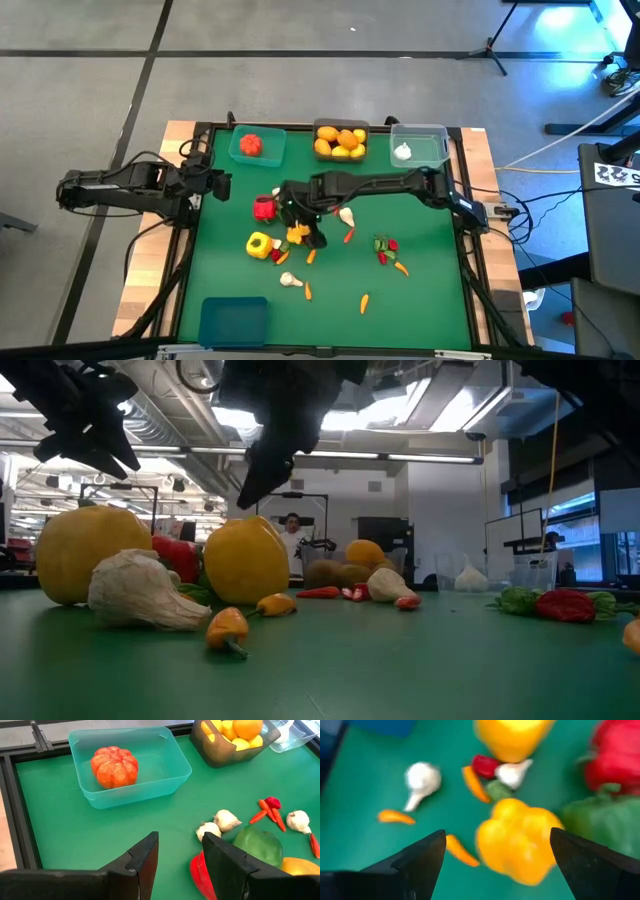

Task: Sort produce into baskets
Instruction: Put the yellow bell pepper into the light blue bin

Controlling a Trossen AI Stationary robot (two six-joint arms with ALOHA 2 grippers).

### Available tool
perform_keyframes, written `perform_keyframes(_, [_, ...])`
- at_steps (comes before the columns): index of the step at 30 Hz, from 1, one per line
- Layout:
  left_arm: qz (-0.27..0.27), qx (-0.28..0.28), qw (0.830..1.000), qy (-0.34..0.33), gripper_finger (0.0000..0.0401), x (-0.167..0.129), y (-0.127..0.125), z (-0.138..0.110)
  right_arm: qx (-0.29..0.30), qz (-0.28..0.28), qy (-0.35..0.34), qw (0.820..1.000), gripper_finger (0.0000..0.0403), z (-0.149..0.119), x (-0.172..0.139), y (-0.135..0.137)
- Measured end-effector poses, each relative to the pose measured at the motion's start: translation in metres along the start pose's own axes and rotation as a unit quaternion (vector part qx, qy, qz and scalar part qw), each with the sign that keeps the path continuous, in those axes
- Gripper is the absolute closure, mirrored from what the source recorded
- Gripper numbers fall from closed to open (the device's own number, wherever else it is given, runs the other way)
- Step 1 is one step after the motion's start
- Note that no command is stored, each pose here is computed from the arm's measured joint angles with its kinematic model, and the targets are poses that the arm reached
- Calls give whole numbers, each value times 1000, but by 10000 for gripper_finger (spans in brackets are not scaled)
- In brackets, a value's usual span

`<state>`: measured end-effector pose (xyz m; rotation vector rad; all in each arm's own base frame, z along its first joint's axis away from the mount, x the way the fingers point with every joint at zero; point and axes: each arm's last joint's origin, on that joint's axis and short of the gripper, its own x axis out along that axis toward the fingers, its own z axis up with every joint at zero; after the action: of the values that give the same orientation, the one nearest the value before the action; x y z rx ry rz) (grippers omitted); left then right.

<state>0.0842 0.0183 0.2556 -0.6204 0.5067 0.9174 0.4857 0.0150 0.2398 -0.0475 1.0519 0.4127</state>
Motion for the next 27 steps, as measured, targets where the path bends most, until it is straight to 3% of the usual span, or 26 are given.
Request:
perform_keyframes(6, [0, 3, 1000, 0, 250, 0, 0, 0, -11, -91, 18, 996, 52, -12, 31, 5])
perform_keyframes(16, [0, 10, 1000, 1, 250, 0, 0, 0, -5, -104, 0, 995, 52, -17, 53, 22])
perform_keyframes(27, [-2, 11, 1000, 5, 250, 0, 0, 0, 0, -97, 32, 995, 52, -38, 70, 23])
